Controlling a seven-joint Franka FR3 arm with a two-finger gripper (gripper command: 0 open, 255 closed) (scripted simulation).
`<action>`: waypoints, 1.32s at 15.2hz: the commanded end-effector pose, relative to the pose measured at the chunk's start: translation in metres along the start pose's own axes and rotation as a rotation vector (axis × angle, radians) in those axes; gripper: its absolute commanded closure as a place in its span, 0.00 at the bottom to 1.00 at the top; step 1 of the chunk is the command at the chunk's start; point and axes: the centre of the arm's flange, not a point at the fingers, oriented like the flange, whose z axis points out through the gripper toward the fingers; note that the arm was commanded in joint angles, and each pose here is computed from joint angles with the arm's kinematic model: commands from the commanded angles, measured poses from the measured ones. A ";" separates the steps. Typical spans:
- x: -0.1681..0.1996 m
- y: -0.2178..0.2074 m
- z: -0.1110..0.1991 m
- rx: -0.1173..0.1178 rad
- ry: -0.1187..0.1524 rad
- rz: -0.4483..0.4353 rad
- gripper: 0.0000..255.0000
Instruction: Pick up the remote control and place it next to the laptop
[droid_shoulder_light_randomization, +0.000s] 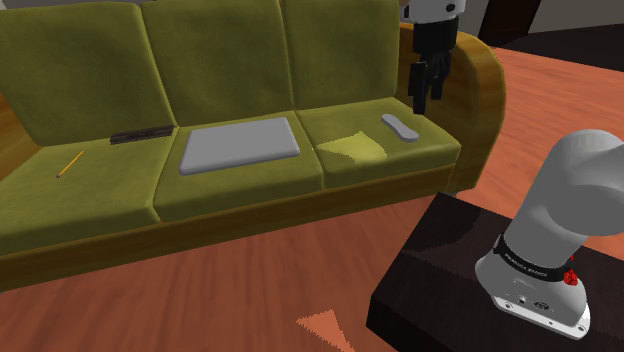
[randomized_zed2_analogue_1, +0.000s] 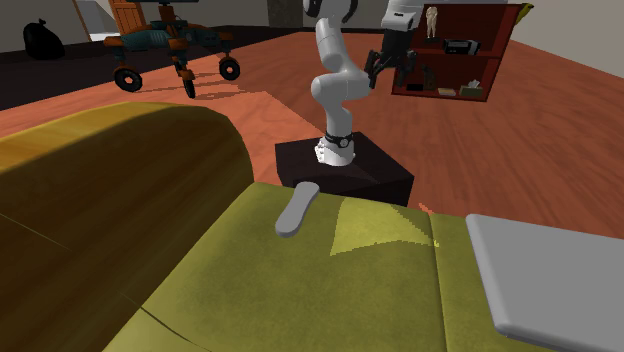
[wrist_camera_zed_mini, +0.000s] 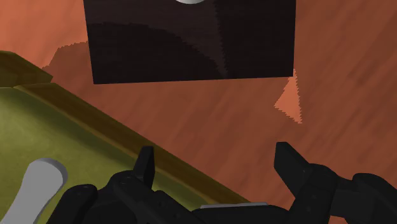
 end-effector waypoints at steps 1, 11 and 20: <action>0.000 0.000 0.000 0.000 0.000 0.000 0.00; 0.074 0.093 0.054 0.024 0.041 0.156 0.00; 0.130 0.184 0.102 0.045 0.078 0.296 0.00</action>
